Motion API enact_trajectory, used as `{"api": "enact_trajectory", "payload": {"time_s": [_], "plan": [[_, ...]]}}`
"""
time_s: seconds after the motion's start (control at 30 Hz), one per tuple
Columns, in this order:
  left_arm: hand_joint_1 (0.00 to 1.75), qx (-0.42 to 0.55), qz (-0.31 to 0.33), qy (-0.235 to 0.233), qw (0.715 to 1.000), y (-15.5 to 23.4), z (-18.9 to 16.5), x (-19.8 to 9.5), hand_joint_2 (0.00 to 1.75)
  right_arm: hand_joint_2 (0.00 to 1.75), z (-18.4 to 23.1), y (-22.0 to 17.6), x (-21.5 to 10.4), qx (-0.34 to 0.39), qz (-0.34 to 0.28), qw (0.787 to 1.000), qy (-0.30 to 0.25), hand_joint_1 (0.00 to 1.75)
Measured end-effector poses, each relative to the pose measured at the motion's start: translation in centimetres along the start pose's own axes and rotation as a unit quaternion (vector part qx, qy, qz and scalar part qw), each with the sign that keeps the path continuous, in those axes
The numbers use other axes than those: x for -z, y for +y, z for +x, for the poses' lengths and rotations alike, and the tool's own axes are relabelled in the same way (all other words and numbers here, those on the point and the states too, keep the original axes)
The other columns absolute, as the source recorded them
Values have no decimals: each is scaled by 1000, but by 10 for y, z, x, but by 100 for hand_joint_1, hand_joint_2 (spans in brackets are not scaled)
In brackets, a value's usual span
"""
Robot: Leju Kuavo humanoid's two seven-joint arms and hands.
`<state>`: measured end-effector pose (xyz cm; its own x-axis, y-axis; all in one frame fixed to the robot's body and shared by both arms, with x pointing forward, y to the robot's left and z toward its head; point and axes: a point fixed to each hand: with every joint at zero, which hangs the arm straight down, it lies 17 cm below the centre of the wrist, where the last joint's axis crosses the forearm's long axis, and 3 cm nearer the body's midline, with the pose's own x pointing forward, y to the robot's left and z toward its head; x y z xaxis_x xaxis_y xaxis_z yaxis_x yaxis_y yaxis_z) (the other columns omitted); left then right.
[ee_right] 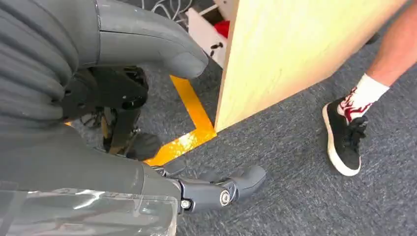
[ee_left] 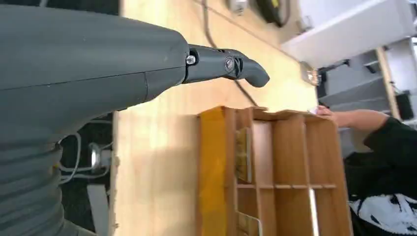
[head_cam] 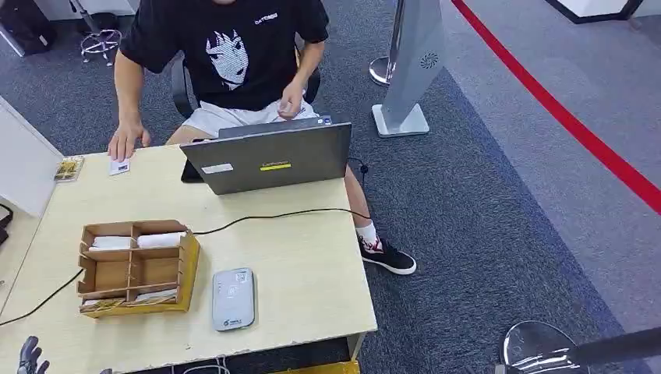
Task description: Pass the card to the sensor for recognition and then transmit it.
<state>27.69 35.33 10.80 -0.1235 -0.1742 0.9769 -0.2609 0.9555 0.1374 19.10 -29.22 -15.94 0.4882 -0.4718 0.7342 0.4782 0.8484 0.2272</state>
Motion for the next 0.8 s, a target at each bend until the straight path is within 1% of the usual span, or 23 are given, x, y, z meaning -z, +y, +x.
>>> {"api": "enact_trajectory", "payload": {"time_s": [0.1,0.3,0.37,0.53,0.63,0.67,0.8], "plan": [[0,39,-21,-24,999,-13,18,8,175,175,0,1,2,-15,-1,1000,1,0],[0,118,-53,-49,990,-38,41,23,175,175,1,7,5,-49,7,999,2,0],[0,143,-64,-64,986,-48,52,27,175,175,1,9,6,-59,10,998,2,0],[0,210,-87,-93,969,-68,70,44,175,175,1,14,9,-87,16,996,3,0],[0,240,-93,-101,961,-73,75,52,175,175,0,15,10,-99,20,995,6,0],[0,259,-98,-112,954,-77,80,60,175,175,-2,15,10,-107,21,994,9,0],[0,308,-103,-127,937,-82,86,79,175,175,-9,17,12,-124,25,992,17,0]]}}
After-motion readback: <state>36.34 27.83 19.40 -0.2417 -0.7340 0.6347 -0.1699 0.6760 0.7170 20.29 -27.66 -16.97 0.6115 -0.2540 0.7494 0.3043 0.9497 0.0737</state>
